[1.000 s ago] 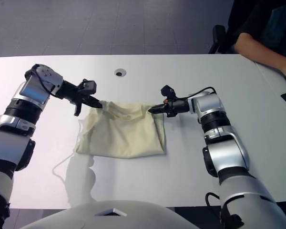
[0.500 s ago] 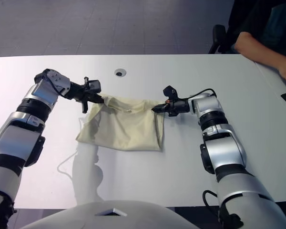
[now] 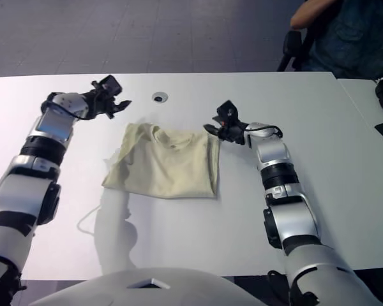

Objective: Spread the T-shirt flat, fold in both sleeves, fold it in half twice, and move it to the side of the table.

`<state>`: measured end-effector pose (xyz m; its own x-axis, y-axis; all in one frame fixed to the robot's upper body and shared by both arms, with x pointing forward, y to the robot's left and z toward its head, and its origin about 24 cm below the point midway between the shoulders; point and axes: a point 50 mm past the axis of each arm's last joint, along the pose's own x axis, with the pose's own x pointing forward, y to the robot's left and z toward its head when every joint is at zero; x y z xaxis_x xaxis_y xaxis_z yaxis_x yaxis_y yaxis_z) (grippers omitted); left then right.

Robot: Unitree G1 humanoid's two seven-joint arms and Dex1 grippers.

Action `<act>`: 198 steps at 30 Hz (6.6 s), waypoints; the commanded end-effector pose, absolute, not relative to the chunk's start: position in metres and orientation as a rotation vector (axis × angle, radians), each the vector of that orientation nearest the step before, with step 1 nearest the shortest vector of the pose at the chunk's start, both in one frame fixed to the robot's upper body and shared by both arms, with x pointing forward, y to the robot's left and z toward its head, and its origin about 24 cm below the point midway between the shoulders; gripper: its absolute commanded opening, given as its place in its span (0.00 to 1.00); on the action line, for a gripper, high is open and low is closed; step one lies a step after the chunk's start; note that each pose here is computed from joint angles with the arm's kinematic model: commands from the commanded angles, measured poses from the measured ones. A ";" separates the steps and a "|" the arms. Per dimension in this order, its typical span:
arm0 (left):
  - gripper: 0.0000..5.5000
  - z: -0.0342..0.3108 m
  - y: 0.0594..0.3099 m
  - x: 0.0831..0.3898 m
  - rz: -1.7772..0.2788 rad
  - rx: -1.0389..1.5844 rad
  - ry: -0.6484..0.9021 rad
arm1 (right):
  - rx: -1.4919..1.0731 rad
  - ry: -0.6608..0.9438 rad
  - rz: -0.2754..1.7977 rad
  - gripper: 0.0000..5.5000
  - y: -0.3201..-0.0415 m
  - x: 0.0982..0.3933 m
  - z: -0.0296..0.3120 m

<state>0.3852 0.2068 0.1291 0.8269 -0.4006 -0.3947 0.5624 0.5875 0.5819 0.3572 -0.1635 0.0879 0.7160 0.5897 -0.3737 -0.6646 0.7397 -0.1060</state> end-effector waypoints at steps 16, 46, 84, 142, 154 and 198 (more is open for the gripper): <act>0.98 0.088 0.172 0.276 -0.533 0.691 0.284 | -0.399 0.315 0.637 0.94 -0.145 0.302 0.054; 0.98 0.145 0.170 0.234 -0.717 0.752 0.229 | -0.555 0.215 0.587 0.97 -0.175 0.350 0.125; 0.98 0.079 0.190 0.354 -0.823 1.171 0.329 | -0.843 0.234 1.153 0.97 -0.128 0.267 0.120; 0.36 0.038 0.145 0.142 -0.998 1.219 0.348 | -1.132 0.337 1.197 0.98 -0.176 0.179 0.110; 0.03 0.032 0.143 0.138 -1.094 1.175 0.375 | -1.289 0.203 1.223 0.98 -0.172 0.191 0.078; 0.02 0.061 0.164 0.145 -1.348 1.070 0.412 | -1.164 0.171 1.389 0.00 -0.156 0.198 0.076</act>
